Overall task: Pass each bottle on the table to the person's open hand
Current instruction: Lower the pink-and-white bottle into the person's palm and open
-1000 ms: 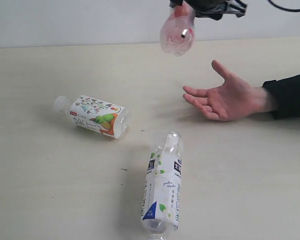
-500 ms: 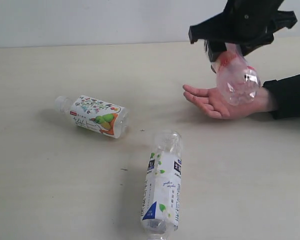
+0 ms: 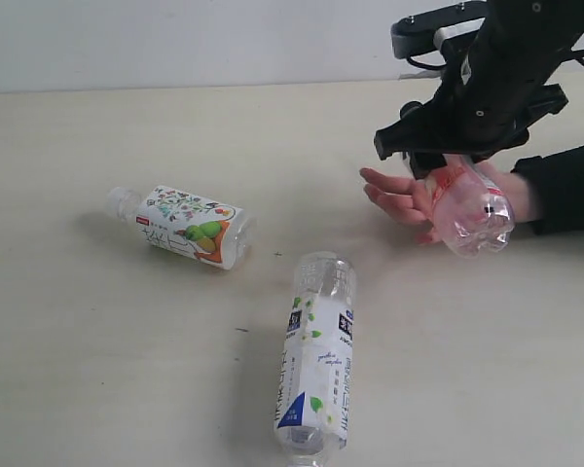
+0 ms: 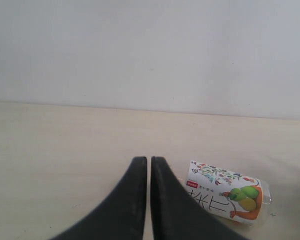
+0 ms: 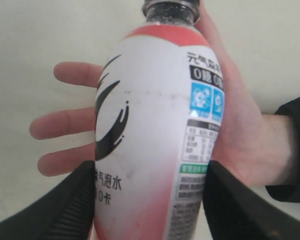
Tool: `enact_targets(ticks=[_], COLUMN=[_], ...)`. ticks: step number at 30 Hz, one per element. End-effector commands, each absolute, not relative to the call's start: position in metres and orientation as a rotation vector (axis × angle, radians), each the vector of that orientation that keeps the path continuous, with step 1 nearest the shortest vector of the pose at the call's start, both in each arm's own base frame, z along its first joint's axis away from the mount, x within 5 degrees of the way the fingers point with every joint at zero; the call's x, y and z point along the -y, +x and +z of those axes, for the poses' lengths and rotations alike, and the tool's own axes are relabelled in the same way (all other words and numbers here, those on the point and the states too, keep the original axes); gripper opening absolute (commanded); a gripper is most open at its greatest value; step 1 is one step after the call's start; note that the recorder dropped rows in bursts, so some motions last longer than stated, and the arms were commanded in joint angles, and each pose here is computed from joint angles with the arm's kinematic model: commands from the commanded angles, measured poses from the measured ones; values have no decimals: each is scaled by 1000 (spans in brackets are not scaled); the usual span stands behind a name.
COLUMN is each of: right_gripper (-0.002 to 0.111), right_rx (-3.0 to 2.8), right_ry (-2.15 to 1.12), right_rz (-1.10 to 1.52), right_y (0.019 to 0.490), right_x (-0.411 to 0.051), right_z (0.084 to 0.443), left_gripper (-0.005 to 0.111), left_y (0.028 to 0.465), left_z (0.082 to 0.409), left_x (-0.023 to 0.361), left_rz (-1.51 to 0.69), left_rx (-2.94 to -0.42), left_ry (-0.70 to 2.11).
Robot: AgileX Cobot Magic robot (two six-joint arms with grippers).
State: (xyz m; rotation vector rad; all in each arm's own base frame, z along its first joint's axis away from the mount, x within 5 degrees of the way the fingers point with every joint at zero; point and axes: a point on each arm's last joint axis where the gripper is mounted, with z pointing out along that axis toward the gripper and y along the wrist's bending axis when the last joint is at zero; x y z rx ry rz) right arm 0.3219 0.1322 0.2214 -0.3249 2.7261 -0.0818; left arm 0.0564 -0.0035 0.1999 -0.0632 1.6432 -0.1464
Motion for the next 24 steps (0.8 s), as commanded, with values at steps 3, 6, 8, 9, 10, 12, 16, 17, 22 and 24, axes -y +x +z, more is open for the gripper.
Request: enact_targets(ticks=[3,6,8,9,10,12,16,17,22,24], right_gripper=[0,0,0,0,0,0,0,0,0,0], right_rx=[-2749,-2758,-2764,-2762,-2758,-2756,-2739,-2728,-2669,-2661], right_ry=[-365,-371,-375,-376,-380,-382,-385,-399,-342,-335], right_rz=[-114,-115,-116,-113,-110,-107,-96,-110,-163,-169], right_y=[328,331,332,333,333,334,336,337,342,343], right_x=[-134,-135,-136,-137,-137,-138,-139,-138,-135,-134], right_z=[201,194,189,188,187,185,184,185,188,188], left_gripper=[5,5,5,5,5,5,5,5,5,5], left_y=[56,56,56,56,56,56,56,56,56,56], left_z=[199,199,199,199,199,199,199,199,199,199], left_x=[4,4,4,4,4,4,4,4,4,4], left_rz=[-149,-149,-149,-149,-149,-149,-149,-149,-149,-149], left_rx=[-1637,-1637,-1637,-1637,-1637,-1637,-1637,-1637,-1637,-1637], left_ry=[-61,-61,-61,-61,-61,-61,-61,-61,-61,-61])
